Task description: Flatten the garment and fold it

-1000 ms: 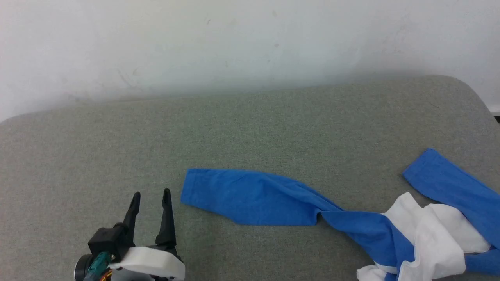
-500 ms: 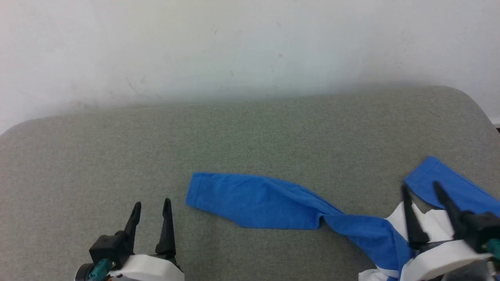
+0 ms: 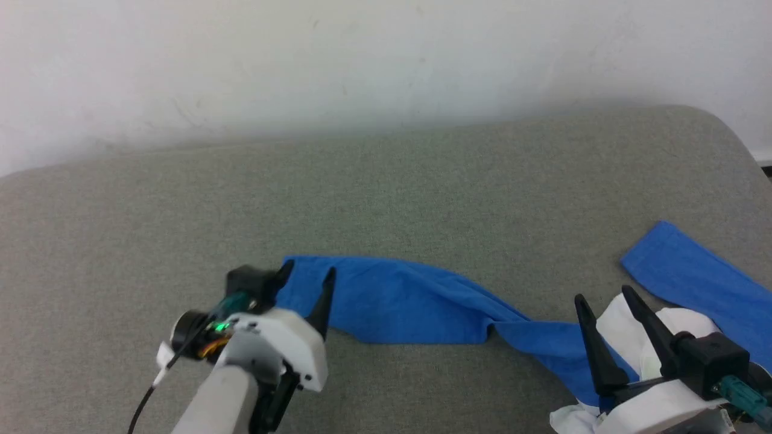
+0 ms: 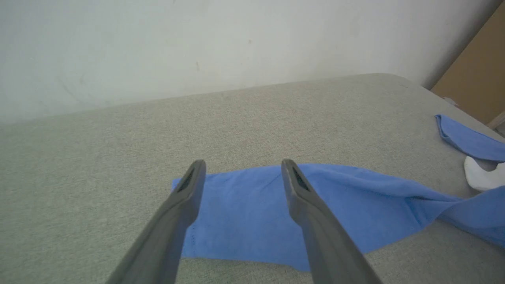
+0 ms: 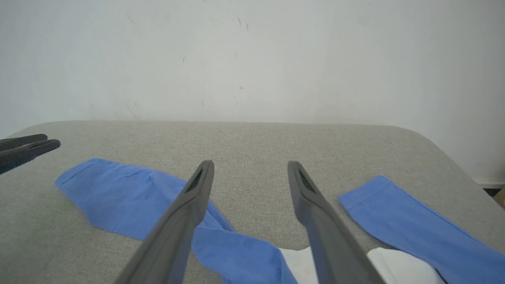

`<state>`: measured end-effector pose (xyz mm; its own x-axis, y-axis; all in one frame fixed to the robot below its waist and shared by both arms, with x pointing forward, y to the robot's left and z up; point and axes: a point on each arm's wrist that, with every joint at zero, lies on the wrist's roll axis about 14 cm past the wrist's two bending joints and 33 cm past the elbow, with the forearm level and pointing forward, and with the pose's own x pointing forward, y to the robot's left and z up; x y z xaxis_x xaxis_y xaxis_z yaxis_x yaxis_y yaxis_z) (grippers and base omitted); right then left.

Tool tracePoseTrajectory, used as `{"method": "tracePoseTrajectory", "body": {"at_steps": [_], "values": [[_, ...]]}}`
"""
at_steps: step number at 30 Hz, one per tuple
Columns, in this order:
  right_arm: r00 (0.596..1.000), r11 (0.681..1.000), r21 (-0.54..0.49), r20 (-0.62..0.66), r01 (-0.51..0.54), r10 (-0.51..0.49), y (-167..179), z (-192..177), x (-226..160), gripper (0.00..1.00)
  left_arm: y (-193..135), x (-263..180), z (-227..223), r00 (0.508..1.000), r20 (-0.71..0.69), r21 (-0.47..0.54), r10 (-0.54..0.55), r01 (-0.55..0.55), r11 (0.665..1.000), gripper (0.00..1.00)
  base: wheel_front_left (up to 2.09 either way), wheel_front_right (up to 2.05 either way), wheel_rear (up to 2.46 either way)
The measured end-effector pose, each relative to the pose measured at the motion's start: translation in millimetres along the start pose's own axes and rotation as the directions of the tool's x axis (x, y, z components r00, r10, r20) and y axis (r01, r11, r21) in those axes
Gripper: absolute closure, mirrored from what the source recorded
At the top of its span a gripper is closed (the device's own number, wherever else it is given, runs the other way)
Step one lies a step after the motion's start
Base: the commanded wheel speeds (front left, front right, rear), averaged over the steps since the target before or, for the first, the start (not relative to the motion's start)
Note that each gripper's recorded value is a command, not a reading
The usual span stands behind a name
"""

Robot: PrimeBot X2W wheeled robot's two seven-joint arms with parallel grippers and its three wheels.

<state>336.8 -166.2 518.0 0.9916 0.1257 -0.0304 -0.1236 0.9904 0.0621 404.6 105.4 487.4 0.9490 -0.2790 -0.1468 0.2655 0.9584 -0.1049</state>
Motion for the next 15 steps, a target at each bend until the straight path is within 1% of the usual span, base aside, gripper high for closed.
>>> {"method": "tracePoseTrajectory", "body": {"at_steps": [3, 5, 8, 10, 14, 15], "values": [[1.0, 1.0, 0.007, -0.012, 0.005, -0.005, -2, -4, 5, 0.0, -16, 19, -21, 0.983, -0.162, 0.04, -0.085, 0.093, 0.995, 0.0, 0.0, 0.0, 0.0], [1.0, 1.0, 0.01, -0.015, 0.012, -0.011, -4, -5, 8, 0.0, -24, 23, -43, 0.95, -0.289, 0.055, -0.121, 0.142, 0.988, 0.0, 0.0, 0.0, 0.0], [0.999, 1.0, 0.015, -0.03, 0.027, -0.027, -9, -9, 9, 0.0, -29, 22, -79, 0.87, -0.472, 0.076, -0.141, 0.2, 0.977, 0.0, 0.0, 0.0, 0.0], [0.999, 0.999, 0.02, -0.039, 0.037, -0.036, -12, -12, 10, 0.0, -30, 18, -98, 0.812, -0.567, 0.081, -0.139, 0.223, 0.972, 0.0, 0.0, 0.0, 0.0], [0.996, 0.997, 0.028, -0.061, 0.069, -0.067, -21, -18, 7, 0.0, -33, 22, -107, 0.73, -0.669, 0.116, -0.136, 0.284, 0.952, 0.0, 0.0, 0.0, 0.0], [0.995, 0.997, 0.028, -0.065, 0.076, -0.074, -23, -19, 7, 0.0, -36, 23, -108, 0.719, -0.68, 0.123, -0.141, 0.302, 0.945, 0.15, 0.0, 0.0, 0.0]]}}
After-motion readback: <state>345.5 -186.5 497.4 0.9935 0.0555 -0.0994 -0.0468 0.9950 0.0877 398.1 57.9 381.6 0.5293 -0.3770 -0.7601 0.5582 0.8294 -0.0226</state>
